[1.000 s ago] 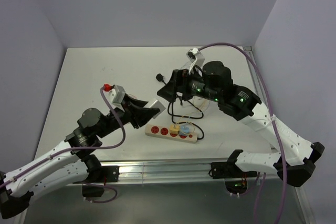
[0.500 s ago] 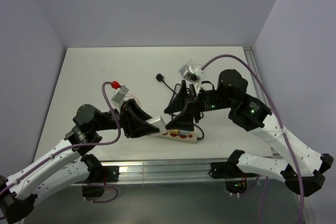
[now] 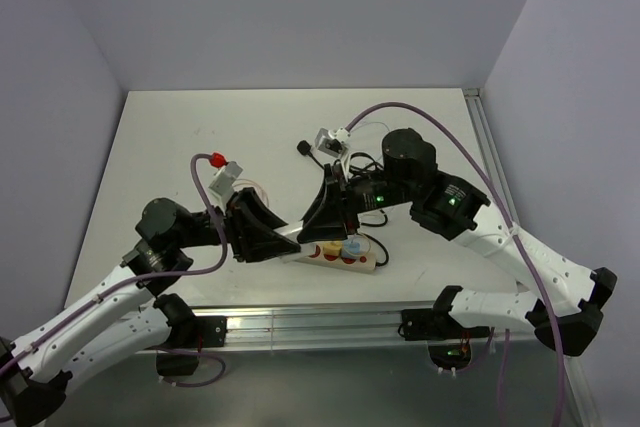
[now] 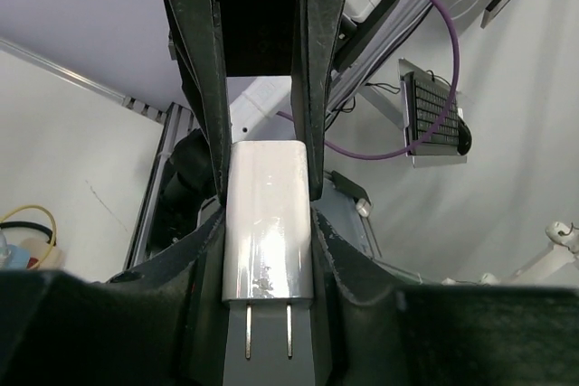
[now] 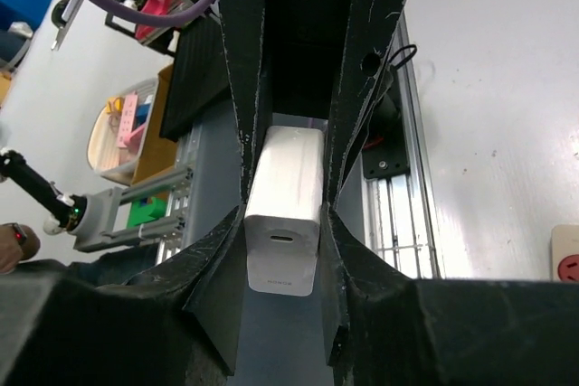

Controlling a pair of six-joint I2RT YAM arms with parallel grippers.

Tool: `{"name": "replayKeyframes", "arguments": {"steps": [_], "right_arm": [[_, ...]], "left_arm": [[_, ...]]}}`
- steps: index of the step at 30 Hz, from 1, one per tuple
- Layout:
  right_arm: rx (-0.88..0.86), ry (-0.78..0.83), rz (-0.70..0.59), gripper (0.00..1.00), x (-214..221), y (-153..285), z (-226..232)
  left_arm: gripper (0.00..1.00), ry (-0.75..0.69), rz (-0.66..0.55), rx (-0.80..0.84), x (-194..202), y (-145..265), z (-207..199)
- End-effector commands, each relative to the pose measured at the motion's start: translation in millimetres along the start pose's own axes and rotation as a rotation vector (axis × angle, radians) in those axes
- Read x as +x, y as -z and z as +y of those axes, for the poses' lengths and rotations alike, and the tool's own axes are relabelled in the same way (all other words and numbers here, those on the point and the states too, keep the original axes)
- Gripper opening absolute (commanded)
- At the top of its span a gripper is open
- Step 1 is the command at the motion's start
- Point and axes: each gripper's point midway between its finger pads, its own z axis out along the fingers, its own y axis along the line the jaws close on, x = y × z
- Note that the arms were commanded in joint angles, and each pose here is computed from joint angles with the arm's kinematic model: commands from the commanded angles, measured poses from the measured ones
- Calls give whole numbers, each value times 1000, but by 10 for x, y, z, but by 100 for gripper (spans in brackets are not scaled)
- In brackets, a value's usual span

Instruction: Insert the plug

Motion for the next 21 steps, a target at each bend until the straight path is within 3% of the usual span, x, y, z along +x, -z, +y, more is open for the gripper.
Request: {"name": "replayKeyframes", "arguments": {"steps": [1,2,3,4,5,7,12,17,21], "right_arm": [[-4,24,-44,0,-169,-137,37],[8,20,-53,0,-182,-130,27],[22,13,-59,0,-175,-104,31],[58,8,-76,0,-201,-93,-18],[71,6,-84,0,-210,-76,-24],[79,-2,-93,0,-212,-41,-3],[54,-30,-104,0,-228,-38,58],[20,-48,-109,0,-264,-88,95],[20,-39,-122,0,-317,-97,110]], "left_arm": [[21,-55,-50,-18,-196,-20,-98],[35,-84,-65,-42,-228,11,-95],[65,-84,-75,-74,-237,38,-65],[80,-69,-78,-121,-210,75,7],[83,-105,-124,-152,-286,144,-15],[82,-128,-165,-185,-298,257,-30],[58,-138,-210,-211,-307,355,-35],[66,-126,-174,-186,-278,268,-10],[60,-112,-141,-149,-232,216,-35]]}}
